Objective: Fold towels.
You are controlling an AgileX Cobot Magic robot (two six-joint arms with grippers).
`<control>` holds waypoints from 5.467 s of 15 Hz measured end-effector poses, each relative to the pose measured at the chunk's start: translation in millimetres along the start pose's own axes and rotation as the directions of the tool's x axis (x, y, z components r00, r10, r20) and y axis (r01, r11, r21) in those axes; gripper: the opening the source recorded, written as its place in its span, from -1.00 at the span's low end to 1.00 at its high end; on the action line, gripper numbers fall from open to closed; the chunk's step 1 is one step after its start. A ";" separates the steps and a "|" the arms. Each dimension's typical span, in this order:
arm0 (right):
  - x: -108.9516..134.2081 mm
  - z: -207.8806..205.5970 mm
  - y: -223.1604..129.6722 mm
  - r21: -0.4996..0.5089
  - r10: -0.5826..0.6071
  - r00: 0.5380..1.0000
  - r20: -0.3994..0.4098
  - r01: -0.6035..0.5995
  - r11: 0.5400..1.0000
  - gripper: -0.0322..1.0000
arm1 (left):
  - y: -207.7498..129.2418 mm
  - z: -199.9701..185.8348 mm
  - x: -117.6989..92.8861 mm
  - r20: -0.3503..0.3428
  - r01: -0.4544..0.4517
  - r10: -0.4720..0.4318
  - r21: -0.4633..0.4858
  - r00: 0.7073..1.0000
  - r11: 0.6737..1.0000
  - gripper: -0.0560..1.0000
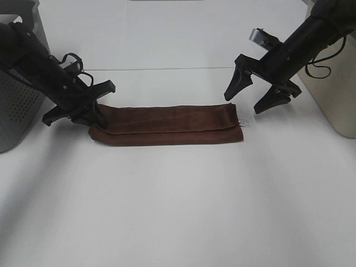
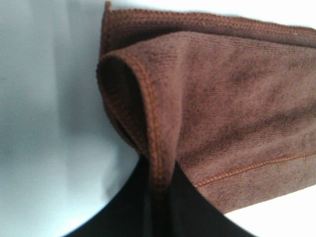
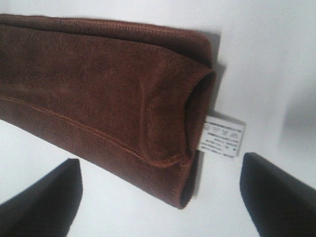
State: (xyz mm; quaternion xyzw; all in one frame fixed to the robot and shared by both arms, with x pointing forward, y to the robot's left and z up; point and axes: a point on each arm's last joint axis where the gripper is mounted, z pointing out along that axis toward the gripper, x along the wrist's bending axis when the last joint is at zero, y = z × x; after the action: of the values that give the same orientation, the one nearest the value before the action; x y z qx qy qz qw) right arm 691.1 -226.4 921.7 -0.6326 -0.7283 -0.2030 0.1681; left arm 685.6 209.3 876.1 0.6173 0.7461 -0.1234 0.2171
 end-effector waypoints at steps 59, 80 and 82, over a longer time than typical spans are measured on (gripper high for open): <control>133.7 -70.8 -69.1 0.094 -0.257 0.926 0.278 0.240 0.966 0.56 | -46.6 -259.2 -106.5 -0.267 -0.435 0.372 -0.235 0.889 0.869 0.42; 79.9 -131.4 -394.3 -0.295 -0.336 0.845 0.415 0.475 0.829 0.56 | -376.9 -258.0 42.8 -0.326 -0.562 0.457 -0.491 0.827 0.666 0.42; 79.4 -135.4 -403.2 -0.344 -0.339 0.840 0.424 0.496 0.798 0.56 | -375.8 -257.7 42.4 -0.330 -0.568 0.463 -0.493 0.823 0.659 0.42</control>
State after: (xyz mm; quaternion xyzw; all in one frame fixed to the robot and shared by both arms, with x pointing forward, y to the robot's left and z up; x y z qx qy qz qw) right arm 279.1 -274.7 1044.7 -0.4997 -0.8037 -0.2818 -0.1580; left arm 269.1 284.6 1050.0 0.7175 0.5569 0.2279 0.3509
